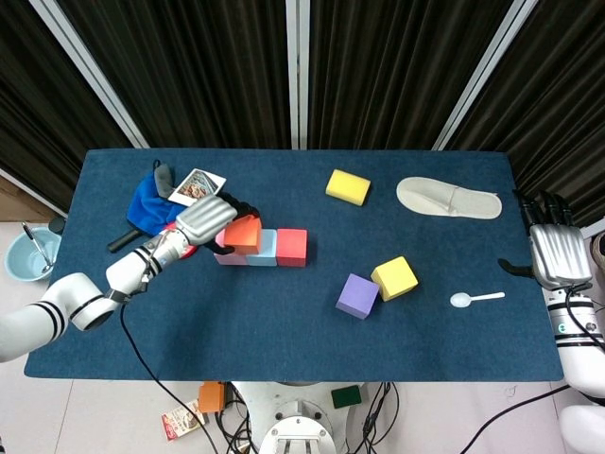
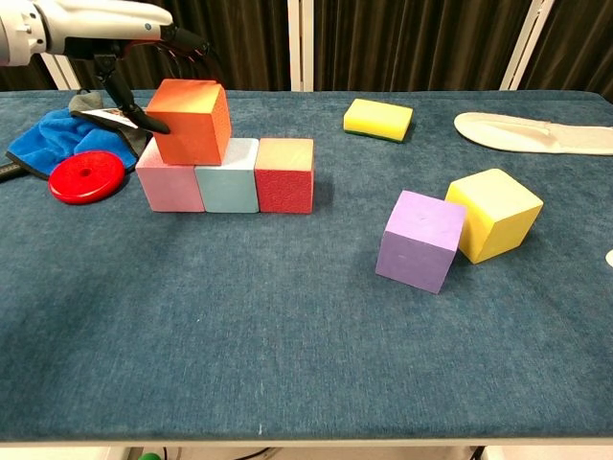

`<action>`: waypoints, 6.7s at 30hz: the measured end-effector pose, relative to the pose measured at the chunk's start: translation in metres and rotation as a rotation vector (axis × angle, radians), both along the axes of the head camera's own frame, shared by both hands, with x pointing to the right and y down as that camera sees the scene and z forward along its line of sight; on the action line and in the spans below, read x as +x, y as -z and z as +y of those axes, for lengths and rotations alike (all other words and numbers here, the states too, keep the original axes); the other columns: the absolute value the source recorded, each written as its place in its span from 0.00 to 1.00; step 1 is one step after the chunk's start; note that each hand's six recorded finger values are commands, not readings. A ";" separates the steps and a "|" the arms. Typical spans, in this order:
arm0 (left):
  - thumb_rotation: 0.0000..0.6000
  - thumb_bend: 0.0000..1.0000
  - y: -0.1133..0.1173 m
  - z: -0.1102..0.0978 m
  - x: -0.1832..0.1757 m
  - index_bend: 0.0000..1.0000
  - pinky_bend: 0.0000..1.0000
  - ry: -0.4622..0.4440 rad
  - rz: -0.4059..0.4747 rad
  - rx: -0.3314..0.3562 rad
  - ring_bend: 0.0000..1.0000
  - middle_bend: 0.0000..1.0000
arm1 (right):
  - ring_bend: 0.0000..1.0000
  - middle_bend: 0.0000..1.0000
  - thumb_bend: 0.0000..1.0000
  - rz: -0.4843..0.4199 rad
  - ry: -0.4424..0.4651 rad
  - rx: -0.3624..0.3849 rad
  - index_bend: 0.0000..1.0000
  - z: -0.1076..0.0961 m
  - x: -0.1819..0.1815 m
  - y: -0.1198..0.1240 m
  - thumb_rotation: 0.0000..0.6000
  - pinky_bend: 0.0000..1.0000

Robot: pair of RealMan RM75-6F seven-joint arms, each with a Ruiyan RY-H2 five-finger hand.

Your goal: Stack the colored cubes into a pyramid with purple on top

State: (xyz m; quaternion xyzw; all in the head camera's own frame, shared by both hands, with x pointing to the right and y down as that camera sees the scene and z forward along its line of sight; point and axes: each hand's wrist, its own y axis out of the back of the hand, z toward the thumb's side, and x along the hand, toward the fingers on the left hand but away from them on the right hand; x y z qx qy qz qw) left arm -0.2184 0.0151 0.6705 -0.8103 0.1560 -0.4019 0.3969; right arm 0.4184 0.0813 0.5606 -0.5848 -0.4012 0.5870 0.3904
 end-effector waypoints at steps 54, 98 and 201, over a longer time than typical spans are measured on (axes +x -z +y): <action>0.86 0.18 -0.004 0.007 0.000 0.19 0.24 -0.017 -0.042 -0.004 0.22 0.15 | 0.00 0.13 0.07 -0.006 -0.010 0.000 0.00 -0.001 0.003 -0.002 1.00 0.00; 0.76 0.17 0.065 0.052 -0.118 0.12 0.18 0.266 -0.153 0.165 0.09 0.03 | 0.00 0.19 0.05 -0.075 0.446 -0.359 0.21 0.031 -0.104 -0.141 1.00 0.00; 0.86 0.18 0.064 0.132 -0.169 0.12 0.18 0.333 -0.190 0.201 0.09 0.03 | 0.17 0.43 0.08 -0.086 0.347 -0.355 0.49 -0.057 -0.388 -0.112 1.00 0.00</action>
